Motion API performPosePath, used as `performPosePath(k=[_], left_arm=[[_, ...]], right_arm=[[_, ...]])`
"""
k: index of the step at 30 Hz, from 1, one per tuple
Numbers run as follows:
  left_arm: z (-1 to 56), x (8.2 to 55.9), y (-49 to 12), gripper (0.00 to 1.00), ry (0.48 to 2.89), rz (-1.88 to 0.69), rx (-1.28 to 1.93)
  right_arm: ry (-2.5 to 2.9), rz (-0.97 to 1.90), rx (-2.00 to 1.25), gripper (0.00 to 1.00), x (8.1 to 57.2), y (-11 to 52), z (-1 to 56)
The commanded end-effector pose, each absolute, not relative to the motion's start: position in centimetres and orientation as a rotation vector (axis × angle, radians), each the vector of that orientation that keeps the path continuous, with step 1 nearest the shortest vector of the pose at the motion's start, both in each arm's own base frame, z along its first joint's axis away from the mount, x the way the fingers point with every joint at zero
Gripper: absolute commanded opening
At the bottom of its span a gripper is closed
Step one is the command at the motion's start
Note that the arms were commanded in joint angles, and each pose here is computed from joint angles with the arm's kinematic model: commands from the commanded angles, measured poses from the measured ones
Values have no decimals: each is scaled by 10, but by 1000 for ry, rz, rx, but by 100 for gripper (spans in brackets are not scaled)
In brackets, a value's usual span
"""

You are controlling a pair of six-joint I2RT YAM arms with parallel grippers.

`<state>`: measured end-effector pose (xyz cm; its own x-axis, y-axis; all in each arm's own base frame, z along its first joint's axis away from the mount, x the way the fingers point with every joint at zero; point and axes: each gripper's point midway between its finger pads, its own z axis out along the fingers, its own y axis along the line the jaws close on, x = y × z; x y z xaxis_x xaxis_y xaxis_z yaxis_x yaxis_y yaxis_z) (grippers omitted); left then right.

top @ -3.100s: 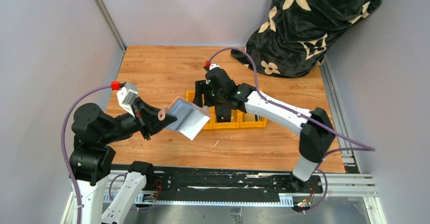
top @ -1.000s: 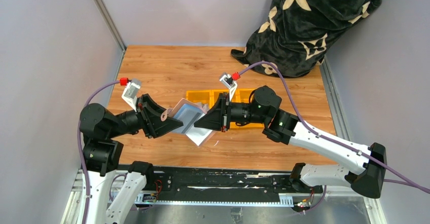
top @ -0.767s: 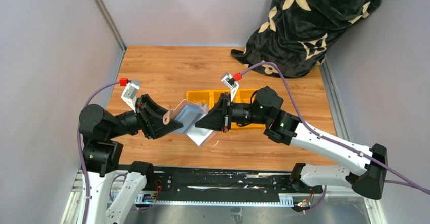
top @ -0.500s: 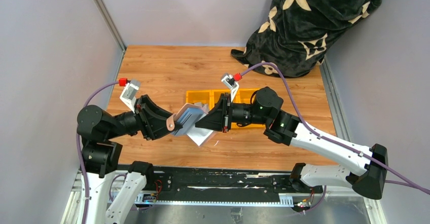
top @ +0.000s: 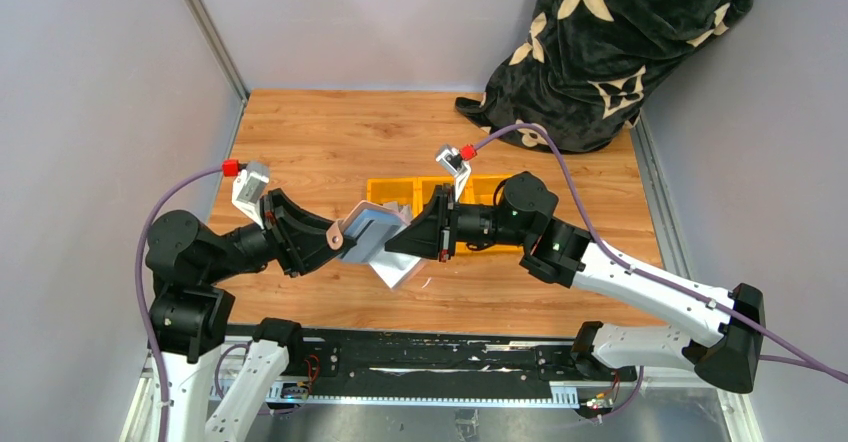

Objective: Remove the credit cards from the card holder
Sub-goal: Remove the credit card from the card holder.

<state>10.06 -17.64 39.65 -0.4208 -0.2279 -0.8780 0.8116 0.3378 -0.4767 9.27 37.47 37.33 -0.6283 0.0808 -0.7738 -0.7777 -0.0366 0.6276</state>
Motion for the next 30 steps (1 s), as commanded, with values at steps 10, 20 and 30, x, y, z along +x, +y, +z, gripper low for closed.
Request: performPosePath(k=[10,20,30], left_arm=[[403,90,-182,42,1563,-1398,558],[400,89,-183,41,1586,-1440,527],[396,94,-184,36,1630,-1524,414]], right_arm=[[1486,1801,-820,0,71,374,397],[1472,1798,-828,0,69,371,399],[1423,1826,-845,0,66,371,408]])
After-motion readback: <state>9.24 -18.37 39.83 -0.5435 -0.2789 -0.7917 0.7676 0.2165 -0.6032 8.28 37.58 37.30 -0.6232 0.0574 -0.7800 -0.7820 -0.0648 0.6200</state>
